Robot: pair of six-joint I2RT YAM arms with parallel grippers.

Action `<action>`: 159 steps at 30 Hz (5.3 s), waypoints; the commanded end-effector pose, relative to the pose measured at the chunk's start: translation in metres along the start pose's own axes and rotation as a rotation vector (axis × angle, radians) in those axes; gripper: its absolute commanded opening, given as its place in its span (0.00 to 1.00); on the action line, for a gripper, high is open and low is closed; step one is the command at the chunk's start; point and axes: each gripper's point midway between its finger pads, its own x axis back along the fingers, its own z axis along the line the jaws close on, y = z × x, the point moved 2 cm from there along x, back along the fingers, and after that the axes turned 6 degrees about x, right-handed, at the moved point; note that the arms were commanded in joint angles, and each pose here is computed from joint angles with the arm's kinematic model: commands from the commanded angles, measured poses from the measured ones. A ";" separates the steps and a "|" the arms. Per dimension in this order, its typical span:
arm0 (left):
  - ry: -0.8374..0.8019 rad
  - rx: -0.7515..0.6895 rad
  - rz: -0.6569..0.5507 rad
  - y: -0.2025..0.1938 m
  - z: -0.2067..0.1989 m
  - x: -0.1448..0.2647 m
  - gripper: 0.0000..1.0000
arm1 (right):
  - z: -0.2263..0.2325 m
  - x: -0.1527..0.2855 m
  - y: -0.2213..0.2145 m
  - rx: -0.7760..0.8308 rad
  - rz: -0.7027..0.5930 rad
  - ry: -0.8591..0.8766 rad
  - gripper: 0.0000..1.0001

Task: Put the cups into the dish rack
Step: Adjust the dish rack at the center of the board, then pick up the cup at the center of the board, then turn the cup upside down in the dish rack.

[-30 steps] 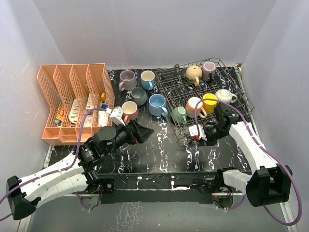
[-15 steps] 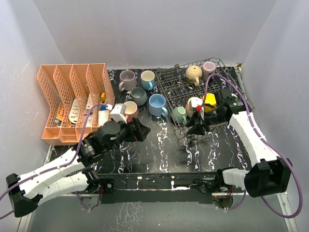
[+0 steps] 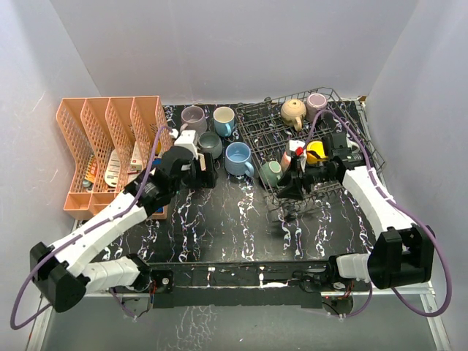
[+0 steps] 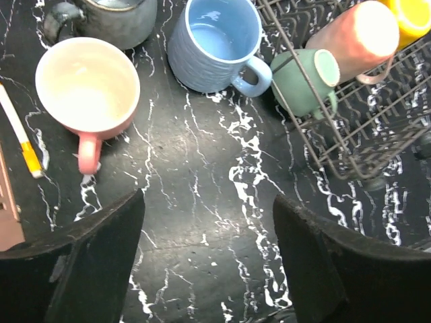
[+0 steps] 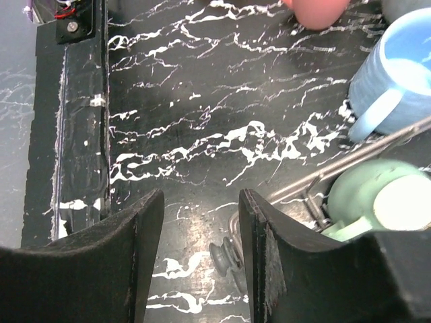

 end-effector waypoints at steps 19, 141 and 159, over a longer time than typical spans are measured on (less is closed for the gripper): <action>0.117 -0.112 0.366 0.039 0.049 -0.098 0.44 | -0.001 0.010 -0.017 0.021 -0.051 -0.075 0.51; -1.377 0.785 -0.691 0.141 -0.141 0.120 0.00 | -0.006 -0.018 0.151 -0.464 -0.445 0.114 0.71; -1.412 0.818 -0.661 0.134 -0.161 0.108 0.00 | 0.001 -0.027 0.146 -0.545 -0.477 0.150 0.34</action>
